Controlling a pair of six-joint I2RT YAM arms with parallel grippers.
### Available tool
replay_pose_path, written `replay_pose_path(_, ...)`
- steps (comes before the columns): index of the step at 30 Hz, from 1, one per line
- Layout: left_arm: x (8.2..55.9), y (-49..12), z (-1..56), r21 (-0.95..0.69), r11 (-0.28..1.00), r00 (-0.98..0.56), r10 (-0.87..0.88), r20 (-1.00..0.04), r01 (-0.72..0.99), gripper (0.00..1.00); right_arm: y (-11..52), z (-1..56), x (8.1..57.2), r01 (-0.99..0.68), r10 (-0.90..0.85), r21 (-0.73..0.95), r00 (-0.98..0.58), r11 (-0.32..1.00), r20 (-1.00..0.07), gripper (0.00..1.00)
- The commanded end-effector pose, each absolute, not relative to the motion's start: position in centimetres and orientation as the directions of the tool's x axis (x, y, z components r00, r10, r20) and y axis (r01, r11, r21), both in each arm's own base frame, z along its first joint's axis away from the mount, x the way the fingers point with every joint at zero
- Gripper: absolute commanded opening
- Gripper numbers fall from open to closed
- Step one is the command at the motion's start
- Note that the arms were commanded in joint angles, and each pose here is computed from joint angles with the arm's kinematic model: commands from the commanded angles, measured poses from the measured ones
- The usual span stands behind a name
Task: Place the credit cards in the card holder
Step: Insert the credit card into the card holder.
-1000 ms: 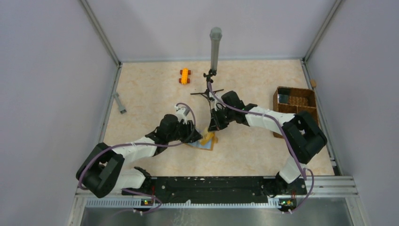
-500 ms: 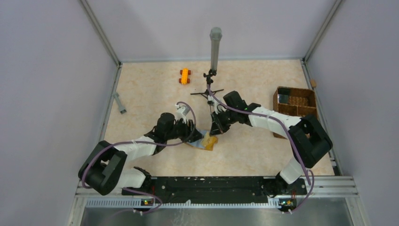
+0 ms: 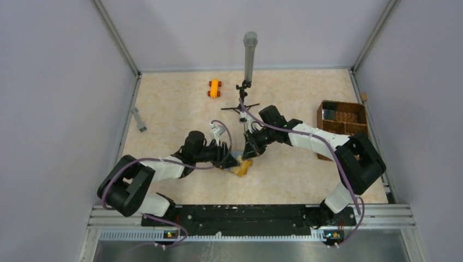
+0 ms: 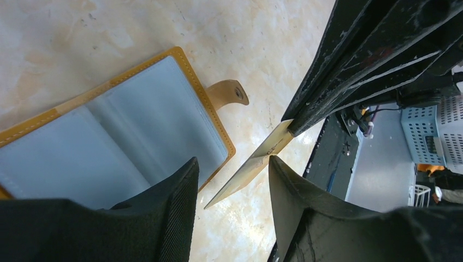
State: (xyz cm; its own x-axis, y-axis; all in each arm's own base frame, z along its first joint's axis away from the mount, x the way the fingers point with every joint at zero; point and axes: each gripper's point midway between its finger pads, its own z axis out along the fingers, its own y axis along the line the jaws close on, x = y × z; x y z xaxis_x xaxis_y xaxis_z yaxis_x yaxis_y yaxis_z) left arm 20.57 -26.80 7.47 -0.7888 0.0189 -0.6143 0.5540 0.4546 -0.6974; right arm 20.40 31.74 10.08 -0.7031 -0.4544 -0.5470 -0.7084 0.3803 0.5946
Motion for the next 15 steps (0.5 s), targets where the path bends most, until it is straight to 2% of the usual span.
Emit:
replay_pose_path(1,20.3,-27.4,8.5,-0.693,0.379,-0.757,0.03,-0.653,0.613,0.5,33.3,12.7,21.4,-0.765,-0.439,0.574,-0.64,0.291,-0.631,0.0)
replay_pose_path(3,20.2,-27.5,8.5,-0.697,0.368,-0.758,0.031,-0.652,0.615,0.47,33.4,12.7,21.5,-0.765,-0.439,0.576,-0.64,0.287,-0.631,0.0)
replay_pose_path(7,20.1,-27.5,8.5,-0.699,0.363,-0.758,0.03,-0.652,0.616,0.34,33.4,12.7,22.1,-0.767,-0.43,0.566,-0.64,0.302,-0.637,0.0)
replay_pose_path(11,20.0,-27.4,8.6,-0.698,0.362,-0.755,0.025,-0.655,0.617,0.1,33.1,12.9,23.3,-0.752,-0.39,0.565,-0.66,0.341,-0.643,0.0)
replay_pose_path(13,20.1,-27.4,8.6,-0.696,0.367,-0.754,0.021,-0.657,0.617,0.03,32.9,13.1,23.8,-0.738,-0.359,0.569,-0.674,0.361,-0.646,0.0)
replay_pose_path(14,20.2,-27.3,8.5,-0.696,0.37,-0.754,0.019,-0.657,0.616,0.01,32.8,13.3,24.1,-0.734,-0.34,0.568,-0.678,0.372,-0.652,0.0)
replay_pose_path(15,20.2,-27.3,8.5,-0.695,0.373,-0.753,0.018,-0.657,0.615,0.0,32.6,13.6,24.4,-0.733,-0.323,0.565,-0.676,0.378,-0.662,0.06)
